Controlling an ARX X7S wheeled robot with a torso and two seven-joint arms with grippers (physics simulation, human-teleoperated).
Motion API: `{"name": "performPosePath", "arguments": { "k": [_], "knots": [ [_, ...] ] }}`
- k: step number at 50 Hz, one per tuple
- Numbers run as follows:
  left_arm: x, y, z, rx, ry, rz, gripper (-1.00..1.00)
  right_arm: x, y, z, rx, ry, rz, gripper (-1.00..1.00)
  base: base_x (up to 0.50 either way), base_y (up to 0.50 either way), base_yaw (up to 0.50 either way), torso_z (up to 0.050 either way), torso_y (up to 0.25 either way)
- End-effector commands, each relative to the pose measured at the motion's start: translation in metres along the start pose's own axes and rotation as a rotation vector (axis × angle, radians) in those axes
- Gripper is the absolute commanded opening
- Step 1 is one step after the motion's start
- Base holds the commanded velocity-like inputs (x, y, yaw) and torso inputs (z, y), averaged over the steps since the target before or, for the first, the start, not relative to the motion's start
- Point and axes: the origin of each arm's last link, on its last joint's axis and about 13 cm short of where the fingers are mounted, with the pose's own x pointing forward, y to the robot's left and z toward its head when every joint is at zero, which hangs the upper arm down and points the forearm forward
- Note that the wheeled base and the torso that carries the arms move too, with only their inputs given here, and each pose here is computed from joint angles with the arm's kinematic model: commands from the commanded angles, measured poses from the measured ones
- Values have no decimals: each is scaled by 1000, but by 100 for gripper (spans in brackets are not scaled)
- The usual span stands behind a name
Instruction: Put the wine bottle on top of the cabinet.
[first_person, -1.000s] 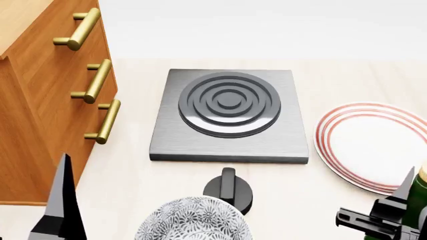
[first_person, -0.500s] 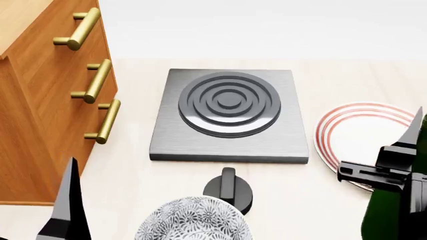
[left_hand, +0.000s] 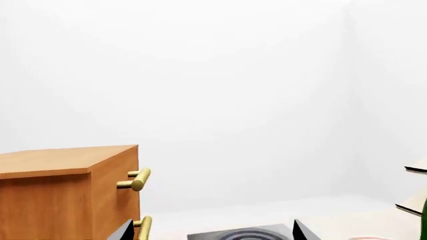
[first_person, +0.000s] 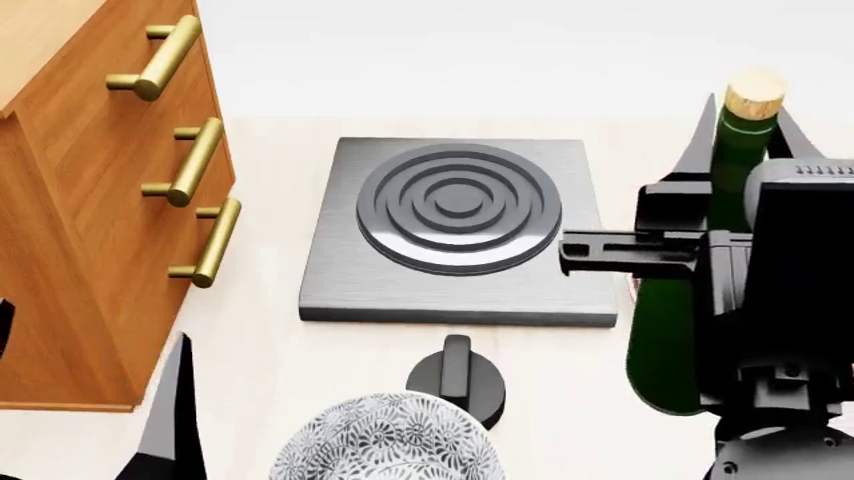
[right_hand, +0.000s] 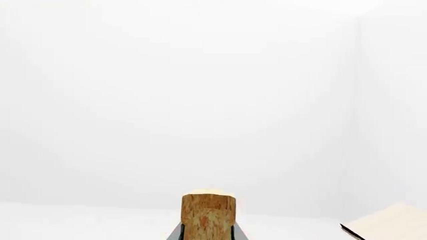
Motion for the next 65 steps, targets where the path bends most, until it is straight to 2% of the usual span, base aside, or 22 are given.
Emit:
{"name": "performPosePath", "arguments": {
  "k": [1,6,7,15,22,24,26,29,38,52,53,56,58,59,65],
  "knots": [
    [0,-4,-4,2,23,-34,100,8,15,17,18,-56,67,-100,0,0,0,0,0],
    [-1,-7,-6,1,34,-62,100,8,23,20,27,-65,106,-100,0,0,0,0,2],
    [-1,-8,-6,1,34,-67,100,9,31,19,30,-68,138,-100,0,0,0,0,0],
    [-7,-20,-13,-7,75,-130,100,13,49,11,62,-64,192,-100,0,0,0,0,0],
    [-7,-32,-15,-4,108,-225,100,15,51,12,53,-64,203,-100,0,0,0,0,1],
    [-3,-37,-12,-41,106,-272,100,14,51,12,58,-65,203,-100,0,0,0,0,0],
    [0,-40,-12,-27,107,-287,100,14,52,12,58,-66,207,-100,0,0,0,0,0],
    [6,-46,-19,-82,122,-328,100,13,53,13,60,-71,211,-100,0,0,0,0,0],
    [15,-55,-36,-139,190,-418,100,10,56,8,60,-62,222,-100,0,0,0,0,1],
    [37,-64,-47,-173,220,-469,100,10,58,7,56,-59,231,-100,0,0,0,0,1],
    [38,-64,-49,-199,223,-476,100,10,58,7,55,-59,232,-100,0,0,0,0,0],
    [38,-68,-54,-356,255,-561,100,10,57,7,54,-62,231,-100,0,0,0,0,0],
    [37,-72,-54,-407,246,-613,100,10,56,7,52,-64,229,-100,0,0,0,0,0],
    [38,-73,-54,-449,236,-611,100,10,56,7,51,-64,229,-100,0,0,0,0,0],
    [47,-79,-54,-584,242,-638,100,9,58,4,52,-59,232,-100,0,0,0,0,2]
  ]
}}
